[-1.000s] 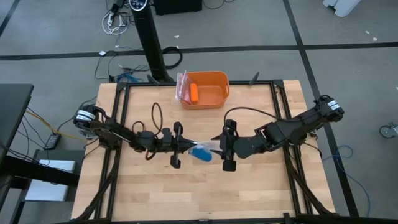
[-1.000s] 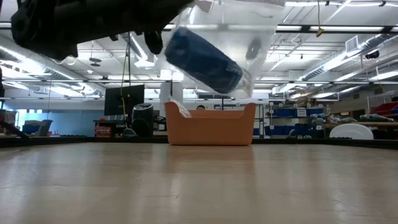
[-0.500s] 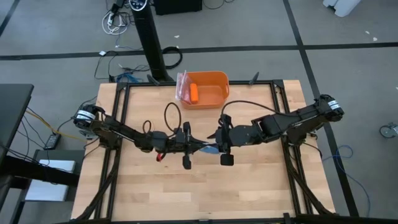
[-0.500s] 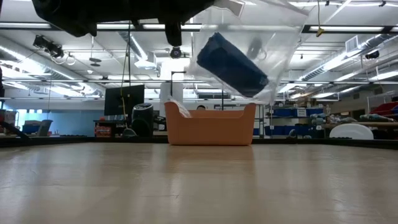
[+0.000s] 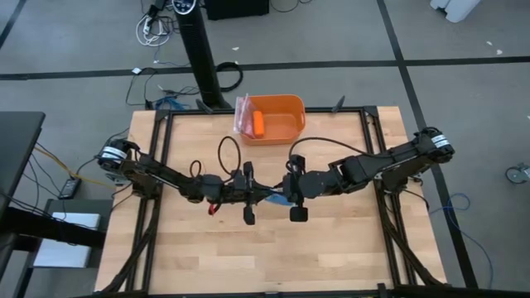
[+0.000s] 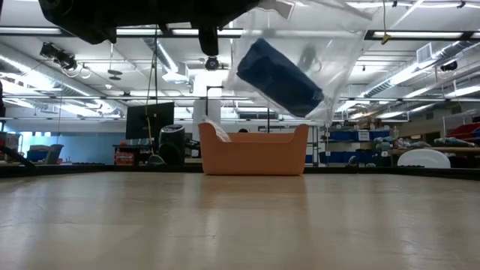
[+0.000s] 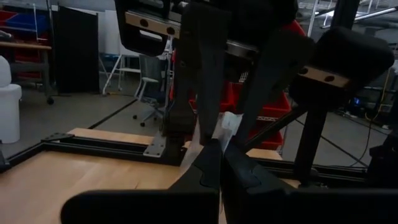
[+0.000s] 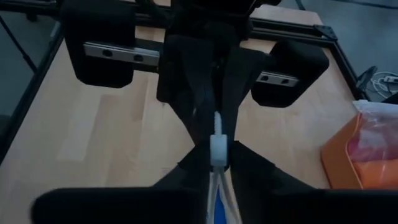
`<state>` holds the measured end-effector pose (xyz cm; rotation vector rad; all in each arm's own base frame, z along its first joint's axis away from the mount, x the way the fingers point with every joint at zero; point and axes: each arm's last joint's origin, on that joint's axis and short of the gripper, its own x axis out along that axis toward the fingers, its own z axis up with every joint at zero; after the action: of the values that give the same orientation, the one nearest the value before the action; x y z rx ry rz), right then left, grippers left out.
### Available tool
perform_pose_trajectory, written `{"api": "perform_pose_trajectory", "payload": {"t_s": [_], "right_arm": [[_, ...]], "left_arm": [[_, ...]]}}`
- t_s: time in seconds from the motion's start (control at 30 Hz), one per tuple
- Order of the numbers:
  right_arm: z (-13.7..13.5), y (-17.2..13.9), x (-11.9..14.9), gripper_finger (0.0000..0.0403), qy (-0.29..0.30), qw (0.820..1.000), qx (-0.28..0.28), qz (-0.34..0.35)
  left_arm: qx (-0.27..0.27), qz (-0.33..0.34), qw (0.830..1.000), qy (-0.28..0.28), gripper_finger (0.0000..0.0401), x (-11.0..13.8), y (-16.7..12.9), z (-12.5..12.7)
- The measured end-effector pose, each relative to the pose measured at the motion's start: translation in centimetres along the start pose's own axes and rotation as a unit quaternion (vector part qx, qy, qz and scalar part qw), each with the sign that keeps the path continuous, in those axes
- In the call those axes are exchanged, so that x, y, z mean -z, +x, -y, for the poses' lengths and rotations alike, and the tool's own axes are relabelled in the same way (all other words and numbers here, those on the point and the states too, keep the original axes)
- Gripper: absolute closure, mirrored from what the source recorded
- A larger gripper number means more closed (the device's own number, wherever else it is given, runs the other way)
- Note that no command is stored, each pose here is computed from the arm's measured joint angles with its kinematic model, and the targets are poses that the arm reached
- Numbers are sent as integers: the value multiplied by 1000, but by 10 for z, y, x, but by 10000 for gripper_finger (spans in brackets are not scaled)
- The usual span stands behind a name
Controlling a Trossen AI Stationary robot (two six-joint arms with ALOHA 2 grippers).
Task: Roll bandage
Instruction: Close the transparent zip bag
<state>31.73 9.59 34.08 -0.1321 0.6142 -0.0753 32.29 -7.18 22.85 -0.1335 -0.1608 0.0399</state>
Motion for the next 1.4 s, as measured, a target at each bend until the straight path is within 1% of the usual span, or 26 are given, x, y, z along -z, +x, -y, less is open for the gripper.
{"api": "perform_pose_trajectory", "payload": {"t_s": [0.1, 0.13, 0.2, 0.37, 0.57, 0.83, 1.0, 1.23, 1.4], "right_arm": [[0, 0, 0, 379, -1, 1000, 1, 0], [0, 0, 0, 386, -1, 1000, 1, 0], [0, 0, 0, 387, -2, 1000, 1, 0], [0, 0, 3, 369, 7, 1000, 3, -15], [0, -3, 5, 388, 6, 1000, 2, -24], [0, -10, 9, 376, 15, 999, -5, -46], [0, -11, 13, 387, 19, 998, -4, -63], [-1, -12, 18, 387, 29, 995, -8, -90], [-2, -14, 20, 399, 32, 995, -8, -99]], "left_arm": [[0, -1, 1000, 2, 400, 0, 0, 0], [0, -2, 1000, 2, 400, 0, 0, 0], [1, -2, 1000, 3, 400, 0, 0, 0], [1, -2, 1000, 5, 400, 1, 0, 0], [2, -1, 1000, 6, 400, 1, 0, 0], [3, 4, 1000, 8, 400, -1, 0, 0], [3, 3, 1000, 9, 400, -1, 0, 0], [4, 1, 1000, 15, 400, 0, 0, 0], [4, 0, 1000, 15, 400, 0, 0, 0]]}}
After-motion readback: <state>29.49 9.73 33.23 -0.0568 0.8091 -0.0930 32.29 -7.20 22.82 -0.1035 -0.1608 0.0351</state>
